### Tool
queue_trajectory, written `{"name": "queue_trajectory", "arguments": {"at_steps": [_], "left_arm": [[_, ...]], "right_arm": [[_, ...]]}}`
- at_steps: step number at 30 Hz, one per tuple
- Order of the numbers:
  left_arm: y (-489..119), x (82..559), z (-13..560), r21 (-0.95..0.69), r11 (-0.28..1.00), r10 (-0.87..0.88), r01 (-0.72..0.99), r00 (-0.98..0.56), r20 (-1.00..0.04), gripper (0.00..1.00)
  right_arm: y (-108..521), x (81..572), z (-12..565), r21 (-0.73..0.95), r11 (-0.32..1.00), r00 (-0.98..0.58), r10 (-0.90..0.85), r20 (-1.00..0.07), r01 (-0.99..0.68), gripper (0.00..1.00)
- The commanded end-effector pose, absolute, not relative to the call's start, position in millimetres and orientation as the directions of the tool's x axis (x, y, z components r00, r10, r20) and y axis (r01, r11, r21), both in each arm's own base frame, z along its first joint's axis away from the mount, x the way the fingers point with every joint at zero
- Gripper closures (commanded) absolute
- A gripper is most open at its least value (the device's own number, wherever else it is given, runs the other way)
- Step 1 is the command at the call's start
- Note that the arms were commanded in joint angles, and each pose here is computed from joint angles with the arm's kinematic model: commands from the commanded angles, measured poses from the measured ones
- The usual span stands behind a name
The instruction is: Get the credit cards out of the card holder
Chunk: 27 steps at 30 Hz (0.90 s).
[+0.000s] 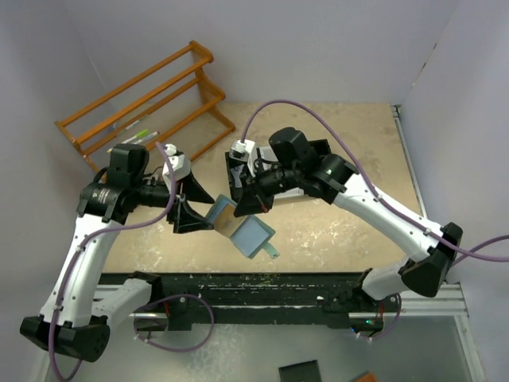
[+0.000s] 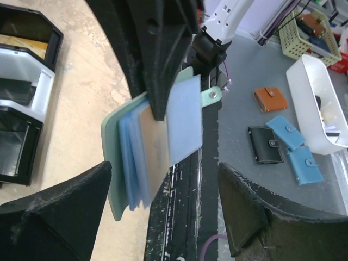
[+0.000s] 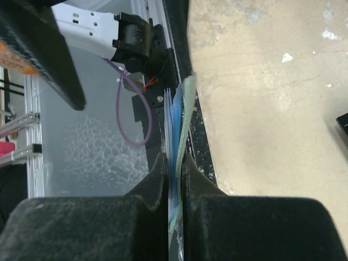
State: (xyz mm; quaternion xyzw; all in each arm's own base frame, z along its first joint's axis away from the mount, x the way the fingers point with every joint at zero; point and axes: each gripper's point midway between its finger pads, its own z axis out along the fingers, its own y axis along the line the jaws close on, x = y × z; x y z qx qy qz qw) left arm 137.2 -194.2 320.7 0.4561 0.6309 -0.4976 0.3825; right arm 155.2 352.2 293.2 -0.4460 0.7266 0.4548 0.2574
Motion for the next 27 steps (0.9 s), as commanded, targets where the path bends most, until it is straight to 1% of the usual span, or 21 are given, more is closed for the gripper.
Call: {"name": "queue_trajectory", "arguments": {"at_steps": [1,6,11,13,16,18,19,22,24,27], "left_arm": [[-198.0,139.2,307.6,-0.333,0.032,0.197,0.942,-0.333,-0.922,0.18],[-199.2,149.1,299.6,-0.346,0.036,0.212,0.937,-0.346,-0.914,0.13],[-194.5,171.6,294.8,-0.250,0.137,0.252,0.959,-0.277,-0.927,0.06],[-192.0,178.5,295.3,-0.208,0.173,0.264,0.963,-0.249,-0.932,0.00],[-187.2,189.9,296.4,-0.158,0.230,0.289,0.960,-0.222,-0.931,0.01],[-189.2,183.1,297.1,-0.167,0.193,0.284,0.967,-0.218,-0.934,0.01],[-192.9,173.6,299.8,-0.192,0.141,0.261,0.971,-0.224,-0.939,0.01],[-200.4,156.5,301.4,-0.286,0.037,0.206,0.958,-0.287,-0.935,0.01],[-203.8,151.2,301.5,-0.341,-0.003,0.190,0.940,-0.334,-0.923,0.00],[-207.8,146.4,302.3,-0.395,-0.051,0.180,0.917,-0.381,-0.907,0.05]], "right_arm": [[354.1,151.0,323.3,0.357,0.105,-0.366,-0.433,-0.824,-0.928,1.00],[360.2,154.1,318.3,0.369,0.096,-0.371,-0.455,-0.810,-0.924,1.00],[354.2,150.9,312.6,0.373,0.106,-0.376,-0.477,-0.795,-0.922,1.00],[350.1,148.7,309.1,0.369,0.108,-0.373,-0.485,-0.791,-0.923,1.00],[345.4,147.7,307.7,0.356,0.116,-0.366,-0.490,-0.791,-0.927,1.00],[345.4,147.4,309.4,0.351,0.111,-0.360,-0.482,-0.799,-0.930,1.00],[346.6,147.3,310.8,0.352,0.106,-0.357,-0.478,-0.802,-0.930,1.00],[352.3,148.1,315.0,0.355,0.082,-0.351,-0.470,-0.810,-0.931,1.00],[356.1,150.9,318.7,0.343,0.072,-0.336,-0.462,-0.821,-0.936,1.00],[361.8,157.6,322.8,0.322,0.074,-0.321,-0.443,-0.837,-0.944,1.00]]}}
